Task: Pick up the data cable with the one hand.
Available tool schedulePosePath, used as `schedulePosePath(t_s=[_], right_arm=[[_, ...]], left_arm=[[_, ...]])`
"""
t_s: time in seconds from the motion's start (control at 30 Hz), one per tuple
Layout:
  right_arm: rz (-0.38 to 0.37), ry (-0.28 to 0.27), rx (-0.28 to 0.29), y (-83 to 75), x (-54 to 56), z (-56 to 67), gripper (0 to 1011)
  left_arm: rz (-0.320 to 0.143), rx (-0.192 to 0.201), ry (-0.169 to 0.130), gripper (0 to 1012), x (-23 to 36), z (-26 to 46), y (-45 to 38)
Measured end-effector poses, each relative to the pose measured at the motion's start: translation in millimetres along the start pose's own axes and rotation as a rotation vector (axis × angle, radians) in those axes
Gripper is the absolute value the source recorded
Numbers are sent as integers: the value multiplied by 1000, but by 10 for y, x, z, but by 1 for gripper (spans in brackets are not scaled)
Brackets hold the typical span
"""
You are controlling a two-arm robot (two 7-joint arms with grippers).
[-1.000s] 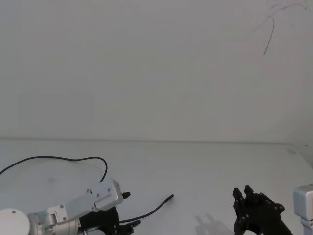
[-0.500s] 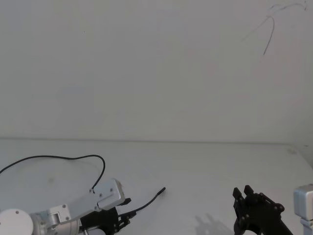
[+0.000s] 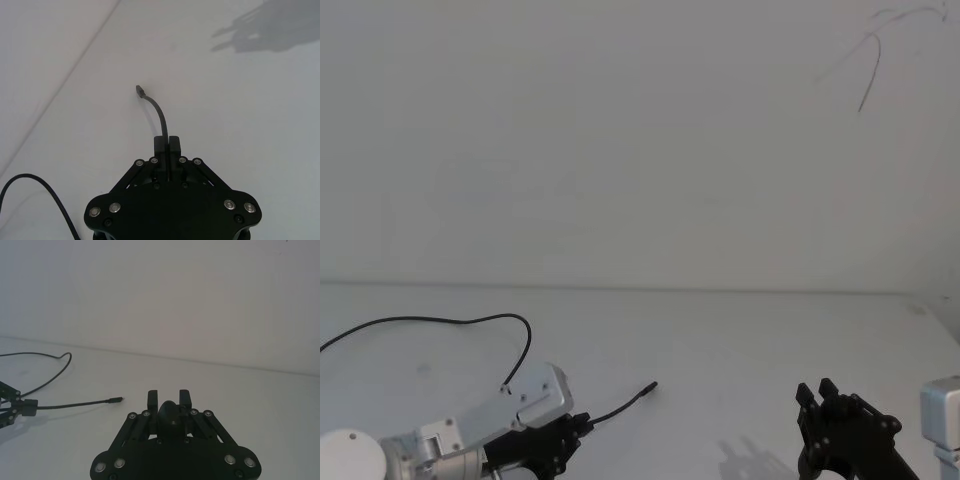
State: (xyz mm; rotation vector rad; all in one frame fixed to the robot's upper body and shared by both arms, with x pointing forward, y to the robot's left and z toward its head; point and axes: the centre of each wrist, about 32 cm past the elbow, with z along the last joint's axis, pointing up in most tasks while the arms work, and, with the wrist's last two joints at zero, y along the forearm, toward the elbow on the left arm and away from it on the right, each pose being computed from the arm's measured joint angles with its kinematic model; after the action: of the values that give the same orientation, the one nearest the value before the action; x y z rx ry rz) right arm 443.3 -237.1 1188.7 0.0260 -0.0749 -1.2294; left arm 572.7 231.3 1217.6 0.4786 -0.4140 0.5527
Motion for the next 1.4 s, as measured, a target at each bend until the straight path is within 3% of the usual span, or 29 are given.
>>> schedulePosePath(t_s=[0.3,0.67,0.87,1.03,1.2,1.4], right_arm=[[0,0,0,0,0,0,251],[0,0,0,0,0,0,251],[0,0,0,0,0,0,251],[0,0,0,0,0,0,251],[0,0,0,0,0,0,251],[0,0,0,0,0,0,251]], left_arm=[[35,-60,46,43,-2,-11,40],[79,-171,124,43,77,-2,167],[76,-256,193,43,155,-35,364],[53,-302,242,43,183,-80,535],[23,-326,277,43,193,-120,717],[-8,-332,300,43,192,-152,853]])
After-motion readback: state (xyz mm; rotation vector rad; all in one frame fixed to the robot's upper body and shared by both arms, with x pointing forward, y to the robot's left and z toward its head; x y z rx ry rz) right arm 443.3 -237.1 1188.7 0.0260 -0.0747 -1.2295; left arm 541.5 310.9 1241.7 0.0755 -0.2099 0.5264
